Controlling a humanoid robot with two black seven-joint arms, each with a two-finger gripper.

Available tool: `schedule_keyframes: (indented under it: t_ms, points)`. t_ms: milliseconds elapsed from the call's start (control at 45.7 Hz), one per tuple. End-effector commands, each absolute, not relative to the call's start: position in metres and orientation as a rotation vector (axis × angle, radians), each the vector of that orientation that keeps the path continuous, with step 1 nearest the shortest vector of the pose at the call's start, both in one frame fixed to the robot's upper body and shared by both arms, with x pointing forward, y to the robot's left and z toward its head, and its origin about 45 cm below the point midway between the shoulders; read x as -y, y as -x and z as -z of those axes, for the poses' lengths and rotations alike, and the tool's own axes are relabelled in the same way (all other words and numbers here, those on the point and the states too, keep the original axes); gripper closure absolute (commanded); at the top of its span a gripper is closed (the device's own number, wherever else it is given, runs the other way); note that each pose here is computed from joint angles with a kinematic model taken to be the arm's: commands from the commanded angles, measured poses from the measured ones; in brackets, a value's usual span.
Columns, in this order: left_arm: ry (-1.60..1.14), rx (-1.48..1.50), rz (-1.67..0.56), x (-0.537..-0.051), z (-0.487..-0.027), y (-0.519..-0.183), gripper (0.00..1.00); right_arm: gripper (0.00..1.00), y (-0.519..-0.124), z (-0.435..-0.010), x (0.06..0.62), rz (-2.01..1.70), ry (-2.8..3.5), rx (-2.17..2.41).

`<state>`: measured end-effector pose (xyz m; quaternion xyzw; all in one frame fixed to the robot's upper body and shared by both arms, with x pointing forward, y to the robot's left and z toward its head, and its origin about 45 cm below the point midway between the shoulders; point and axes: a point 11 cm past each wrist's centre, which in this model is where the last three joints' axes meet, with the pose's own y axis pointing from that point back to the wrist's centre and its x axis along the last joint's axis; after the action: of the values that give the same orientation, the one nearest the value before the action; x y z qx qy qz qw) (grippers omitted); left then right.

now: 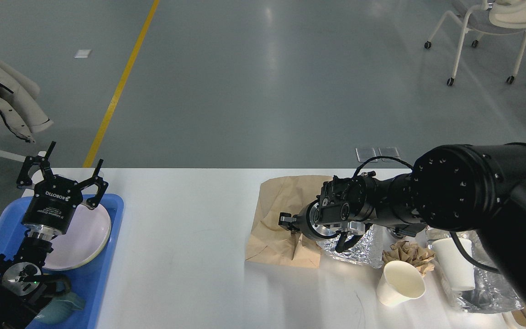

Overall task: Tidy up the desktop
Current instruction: 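Lift the paper bag and carry it into the white bin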

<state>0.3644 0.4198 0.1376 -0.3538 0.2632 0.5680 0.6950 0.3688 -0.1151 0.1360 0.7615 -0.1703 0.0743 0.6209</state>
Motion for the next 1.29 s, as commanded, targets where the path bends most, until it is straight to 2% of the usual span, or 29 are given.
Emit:
schedule_keyframes:
  t_ms: [0, 88, 219, 372, 482, 591, 745, 810, 985, 1095, 1270]
  points:
    - [0.789, -0.588, -1.267, -0.420, -0.138, -0.364, 0.03, 1.00, -0.392, -0.194, 0.125, -0.185, -1.748, 0.368]
    - [0.790, -0.587, -1.268, -0.420, -0.138, -0.364, 0.03, 1.00, -0.409, -0.256, 0.133, -0.214, -1.754, 0.358]
    - [0.789, -0.588, -1.267, -0.420, -0.138, -0.364, 0.03, 1.00, -0.424, -0.371, 0.147, -0.295, -1.753, 0.327]
    - [0.788, -0.587, -1.267, -0.420, -0.138, -0.364, 0.03, 1.00, -0.399, -0.513, 0.162, -0.479, -1.639, 0.250]
    - [0.790, -0.587, -1.268, -0.420, -0.138, -0.364, 0.03, 1.00, -0.379, -0.581, 0.170, -0.627, -1.581, 0.303]
    - [0.790, -0.587, -1.268, -0.420, -0.138, -0.364, 0.03, 1.00, -0.371, -0.608, 0.181, -0.678, -1.568, 0.360]
    - [0.790, -0.587, -1.268, -0.420, -0.138, -0.364, 0.03, 1.00, -0.376, -0.603, 0.205, -0.636, -1.505, 0.378]
    - [0.790, -0.587, -1.268, -0.420, -0.138, -0.364, 0.03, 1.00, -0.383, -0.586, 0.231, -0.570, -1.479, 0.380]
    - [0.790, -0.587, -1.268, -0.420, -0.138, -0.364, 0.03, 1.00, -0.417, -0.477, 0.375, -0.427, -1.212, 0.402]
    - [0.790, -0.587, -1.268, -0.420, -0.138, -0.364, 0.03, 1.00, -0.413, -0.410, 0.460, -0.394, -1.055, 0.397]
    - [0.790, -0.587, -1.268, -0.420, -0.138, -0.364, 0.03, 1.00, -0.399, -0.318, 0.541, -0.382, -0.929, 0.423]
